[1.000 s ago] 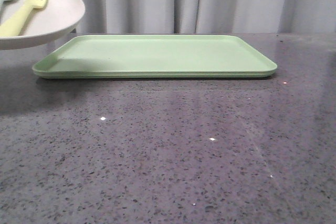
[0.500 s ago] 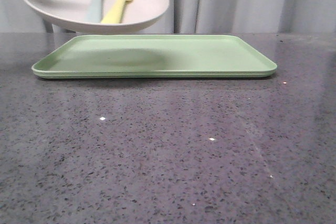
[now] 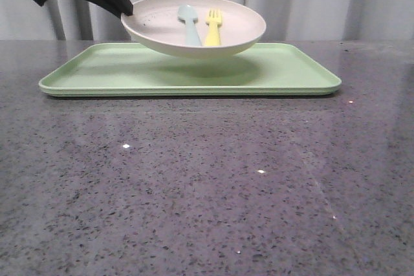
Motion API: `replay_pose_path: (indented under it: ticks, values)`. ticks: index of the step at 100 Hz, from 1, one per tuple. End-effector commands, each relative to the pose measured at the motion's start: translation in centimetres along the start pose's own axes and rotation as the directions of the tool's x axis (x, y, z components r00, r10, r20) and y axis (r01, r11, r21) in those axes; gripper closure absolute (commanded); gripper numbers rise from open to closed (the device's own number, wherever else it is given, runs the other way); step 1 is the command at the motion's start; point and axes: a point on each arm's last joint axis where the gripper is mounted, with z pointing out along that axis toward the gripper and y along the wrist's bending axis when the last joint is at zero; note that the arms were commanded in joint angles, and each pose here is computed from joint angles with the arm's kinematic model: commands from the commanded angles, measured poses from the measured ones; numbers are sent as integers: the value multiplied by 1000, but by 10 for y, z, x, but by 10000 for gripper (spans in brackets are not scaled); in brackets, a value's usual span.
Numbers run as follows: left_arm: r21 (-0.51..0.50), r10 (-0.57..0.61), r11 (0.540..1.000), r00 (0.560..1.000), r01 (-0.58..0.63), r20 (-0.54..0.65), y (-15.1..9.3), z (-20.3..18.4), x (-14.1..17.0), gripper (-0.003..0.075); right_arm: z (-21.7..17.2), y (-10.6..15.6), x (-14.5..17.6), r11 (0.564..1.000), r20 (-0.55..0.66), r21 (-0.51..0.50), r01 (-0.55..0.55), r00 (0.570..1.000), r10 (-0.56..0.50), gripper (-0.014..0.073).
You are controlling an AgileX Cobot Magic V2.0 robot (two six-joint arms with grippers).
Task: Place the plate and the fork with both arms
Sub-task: 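Carry the plate over the green tray and lower it down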
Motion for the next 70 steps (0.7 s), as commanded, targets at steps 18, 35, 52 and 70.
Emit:
replay_pose_path:
  ticks: [18, 35, 52, 70]
  values:
    - [60, -16, 998, 990, 7, 138, -19, -18, -14, 741, -3, 2, -16, 1000, 87, -11, 16, 996, -15, 119]
    - [19, 1, 1000, 994, -3, 107, -11, -8, -12, 741, -3, 2, -16, 1000, 87, -11, 16, 996, -15, 119]
    - [10, -9, 1000, 999, 8, 53, -5, 3, -9, 741, -3, 2, -16, 1000, 85, -11, 16, 996, -15, 119]
    - [8, -8, 1000, 999, 7, 53, -5, 3, -9, 740, -3, 2, -15, 1000, 80, -10, 16, 997, -15, 119]
